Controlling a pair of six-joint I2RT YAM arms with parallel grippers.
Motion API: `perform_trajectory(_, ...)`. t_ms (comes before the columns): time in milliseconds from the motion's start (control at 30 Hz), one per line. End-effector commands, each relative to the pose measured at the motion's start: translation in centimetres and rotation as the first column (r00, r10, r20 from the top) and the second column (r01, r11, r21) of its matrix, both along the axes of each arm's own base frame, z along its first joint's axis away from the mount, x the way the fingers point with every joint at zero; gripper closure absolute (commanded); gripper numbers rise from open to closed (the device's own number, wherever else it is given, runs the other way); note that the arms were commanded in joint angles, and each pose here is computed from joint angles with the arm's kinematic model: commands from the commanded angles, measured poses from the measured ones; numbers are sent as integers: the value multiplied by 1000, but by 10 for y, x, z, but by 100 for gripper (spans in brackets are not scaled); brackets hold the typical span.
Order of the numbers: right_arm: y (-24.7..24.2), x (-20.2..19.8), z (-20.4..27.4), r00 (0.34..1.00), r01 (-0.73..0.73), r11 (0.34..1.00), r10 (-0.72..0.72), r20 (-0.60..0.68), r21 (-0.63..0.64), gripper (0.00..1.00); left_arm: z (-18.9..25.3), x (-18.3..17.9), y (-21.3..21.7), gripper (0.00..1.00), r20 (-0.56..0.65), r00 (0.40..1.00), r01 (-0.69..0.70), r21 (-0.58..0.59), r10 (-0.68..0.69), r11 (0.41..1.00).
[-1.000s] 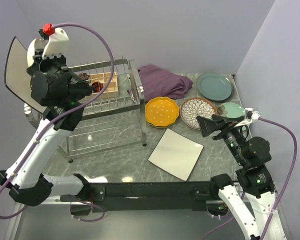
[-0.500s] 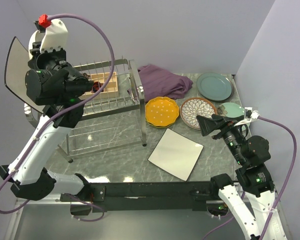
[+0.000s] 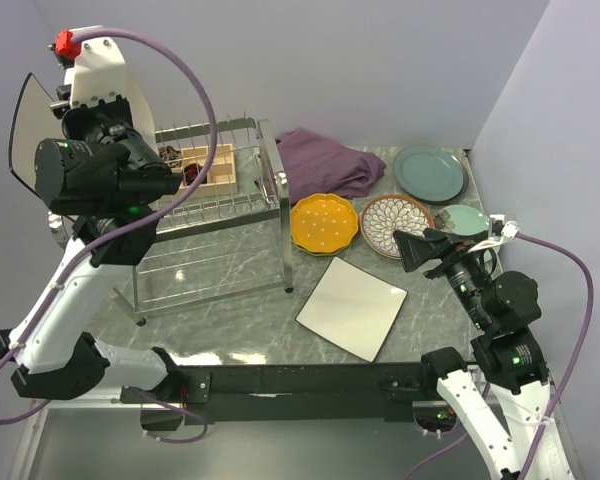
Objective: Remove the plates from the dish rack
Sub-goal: Unload the plate from the dish rack, then place the plate at the corner of the board.
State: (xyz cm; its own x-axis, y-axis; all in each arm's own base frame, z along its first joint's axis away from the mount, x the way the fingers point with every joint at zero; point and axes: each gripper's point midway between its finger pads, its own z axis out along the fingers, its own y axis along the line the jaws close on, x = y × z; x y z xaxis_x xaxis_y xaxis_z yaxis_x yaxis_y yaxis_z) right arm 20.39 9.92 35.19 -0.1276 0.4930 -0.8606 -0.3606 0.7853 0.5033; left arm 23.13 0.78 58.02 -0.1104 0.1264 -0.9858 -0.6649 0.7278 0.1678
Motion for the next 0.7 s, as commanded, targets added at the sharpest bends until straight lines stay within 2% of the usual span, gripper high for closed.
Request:
perform_trajectory(0,0,2,4,1000,6,1000,-6,21,-11,0,44,-19,12,99,337,932,202,-170,-136,965)
perform_trajectory(133,0,3,4,1000,4,1000,-4,19,-11,0,46,-23,2,99,413,885,329,-228,-215,917)
perform_trajectory(200,0,3,3,1000,3,1000,-2,17,-11,0,44,-25,-7,99,460,844,423,-250,-278,871)
perform_trajectory(233,1,4,3,1000,3,1000,-2,14,-11,0,46,-25,-12,99,517,809,479,-299,-282,825)
perform_trajectory(300,1,4,2,1000,1,1000,-1,14,-11,0,46,-28,-21,99,548,750,580,-276,-370,766)
perform_trajectory(367,1,5,2,1000,2,1000,-2,12,-11,0,53,-30,-36,99,631,661,690,-299,-405,659)
perform_trajectory(667,2,4,3,1000,-7,1000,7,15,-11,0,58,-41,-88,99,729,445,885,-271,-519,379)
